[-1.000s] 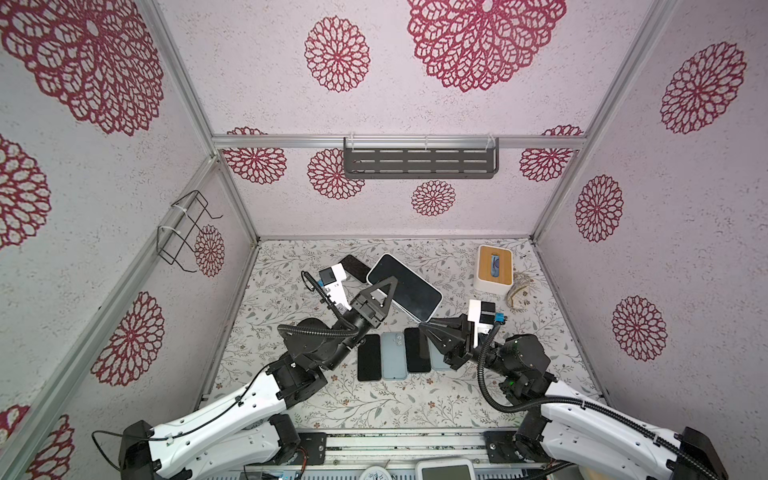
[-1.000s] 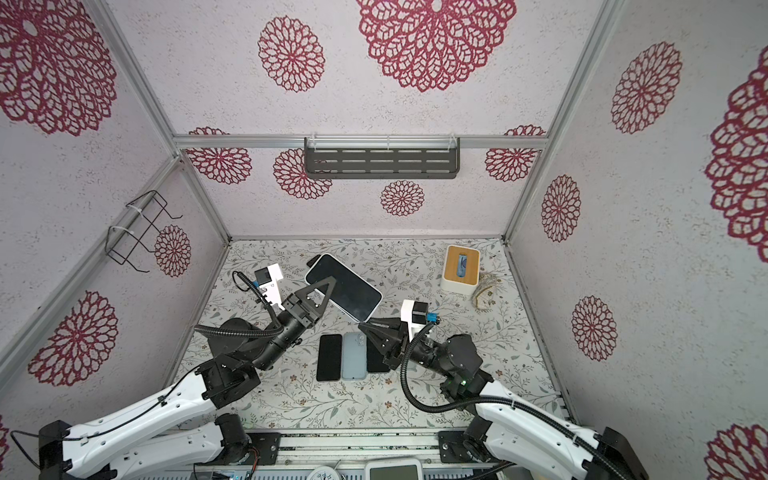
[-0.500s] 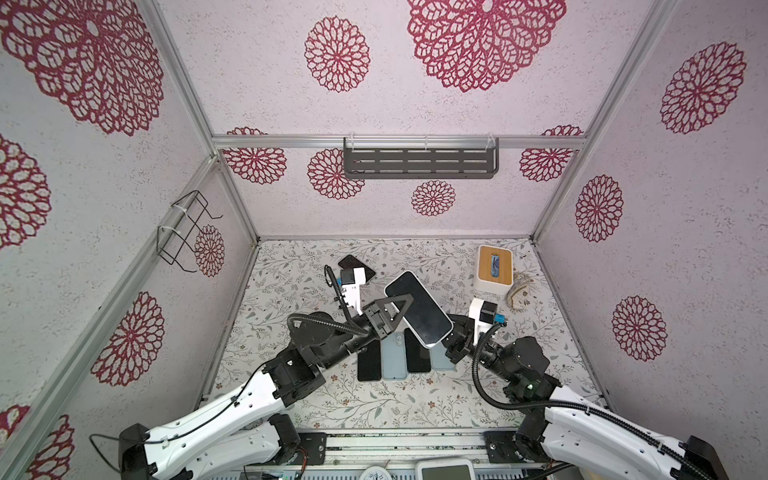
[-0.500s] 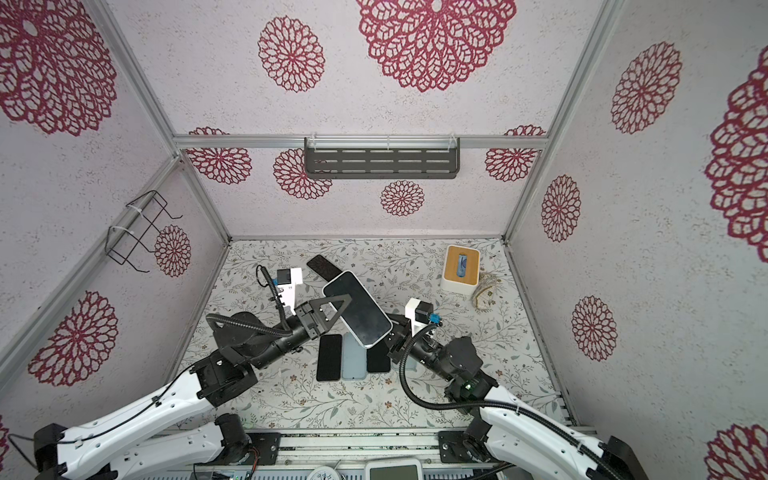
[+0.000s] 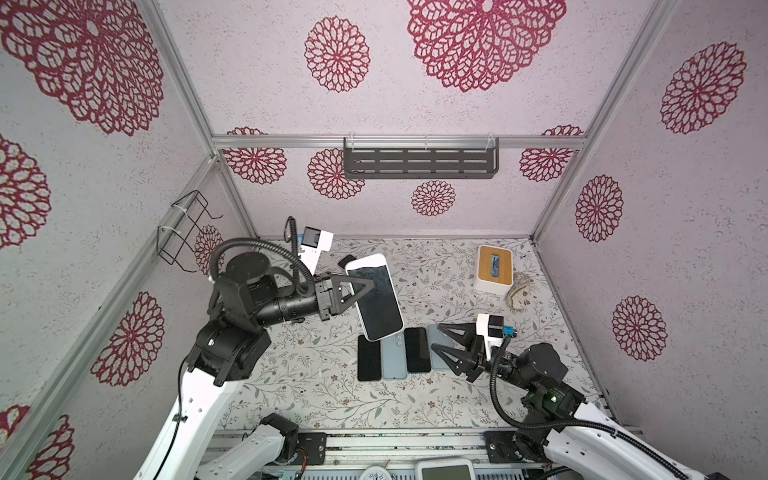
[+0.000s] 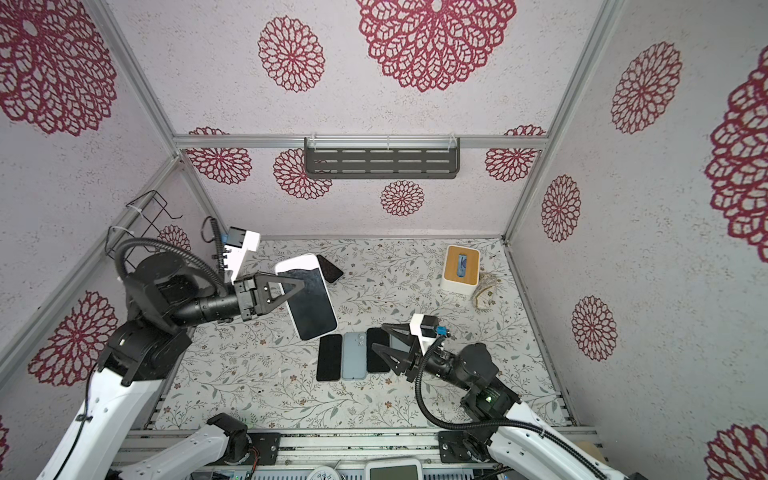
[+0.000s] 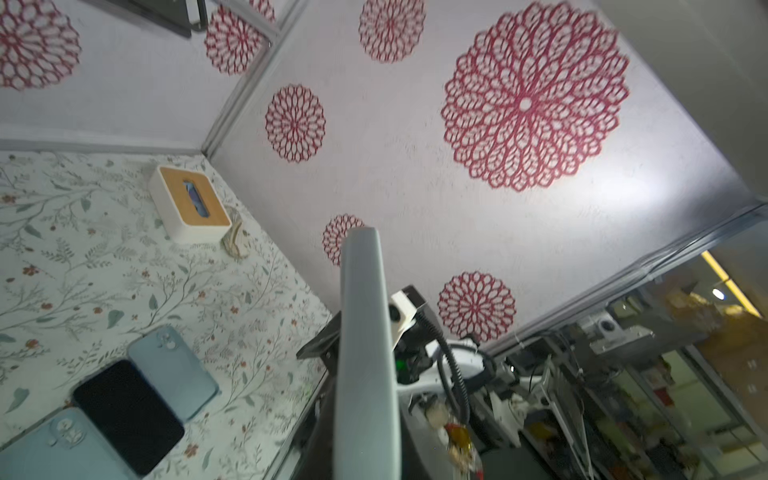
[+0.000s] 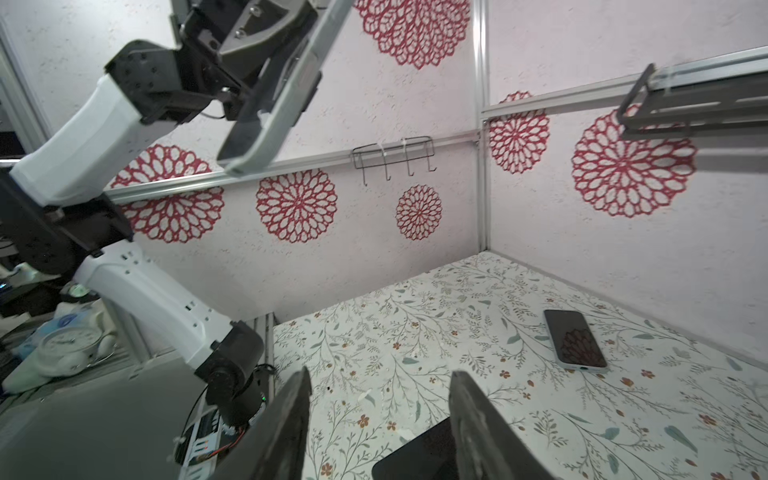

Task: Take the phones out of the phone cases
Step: 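Move the right gripper back to grip the phone's edge nearest the robot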

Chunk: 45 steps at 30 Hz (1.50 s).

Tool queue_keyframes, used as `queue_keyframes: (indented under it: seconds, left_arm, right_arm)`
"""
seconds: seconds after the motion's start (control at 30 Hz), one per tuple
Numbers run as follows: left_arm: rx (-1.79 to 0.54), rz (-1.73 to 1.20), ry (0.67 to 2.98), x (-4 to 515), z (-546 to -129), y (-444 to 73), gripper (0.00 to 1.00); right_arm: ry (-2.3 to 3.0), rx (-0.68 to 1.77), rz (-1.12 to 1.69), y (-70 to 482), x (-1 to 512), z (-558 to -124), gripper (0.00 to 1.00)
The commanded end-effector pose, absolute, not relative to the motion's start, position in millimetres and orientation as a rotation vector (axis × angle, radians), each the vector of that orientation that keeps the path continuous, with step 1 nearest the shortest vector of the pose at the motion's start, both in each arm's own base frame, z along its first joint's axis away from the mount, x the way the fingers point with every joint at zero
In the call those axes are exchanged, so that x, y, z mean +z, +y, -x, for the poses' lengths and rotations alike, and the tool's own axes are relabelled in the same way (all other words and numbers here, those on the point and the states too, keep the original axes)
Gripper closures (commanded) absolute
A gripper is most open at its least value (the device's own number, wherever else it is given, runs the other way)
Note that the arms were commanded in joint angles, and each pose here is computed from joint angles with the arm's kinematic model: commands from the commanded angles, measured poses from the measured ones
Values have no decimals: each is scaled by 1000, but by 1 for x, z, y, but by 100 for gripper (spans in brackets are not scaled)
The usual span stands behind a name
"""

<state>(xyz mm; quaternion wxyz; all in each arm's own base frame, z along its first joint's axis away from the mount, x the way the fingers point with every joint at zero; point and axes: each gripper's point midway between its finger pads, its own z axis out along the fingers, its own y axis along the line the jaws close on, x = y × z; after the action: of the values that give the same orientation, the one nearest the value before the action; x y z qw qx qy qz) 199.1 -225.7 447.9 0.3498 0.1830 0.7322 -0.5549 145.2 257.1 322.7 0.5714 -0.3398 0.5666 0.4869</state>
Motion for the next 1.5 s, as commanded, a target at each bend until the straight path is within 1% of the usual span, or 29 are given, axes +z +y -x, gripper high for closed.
queue_keyframes:
  seconds: [0.0,0.07,0.2,0.4,0.57,0.77,1.0,1.37,1.47]
  left_arm:
    - [-1398,-724,2032,409,-184,-231,100]
    - [-1377,-759,2040,406,-186,-231,100]
    - [-1431,-839,1970,411,-187,-241,100]
    - [-1358,-985,1925,405,-175,-251,100]
    - [-1307,-995,1947,396,-179,-251,100]
    - [-1269,-1001,1892,403,-179,-252,100]
    - [-1276,-1016,1813,412,-175,-256,100]
    - [-1268,-1024,1815,410,-174,-260,100]
    - [-1274,-1025,1809,411,-174,-262,100]
  right_arm:
    - [1337,1216,972,272,326,-129,42]
    - [1343,1232,1012,277,326,-128,42]
    - [1347,1294,1100,293,322,-126,43]
    - [1311,1356,1159,304,323,-124,44]
    - [1286,1393,1187,307,327,-120,45]
    - [1280,1412,1207,311,328,-118,47]
    - [1269,1417,1221,318,329,-117,48]
    - [1241,1414,1240,323,338,-116,52]
    - [1238,1415,1244,325,339,-117,54]
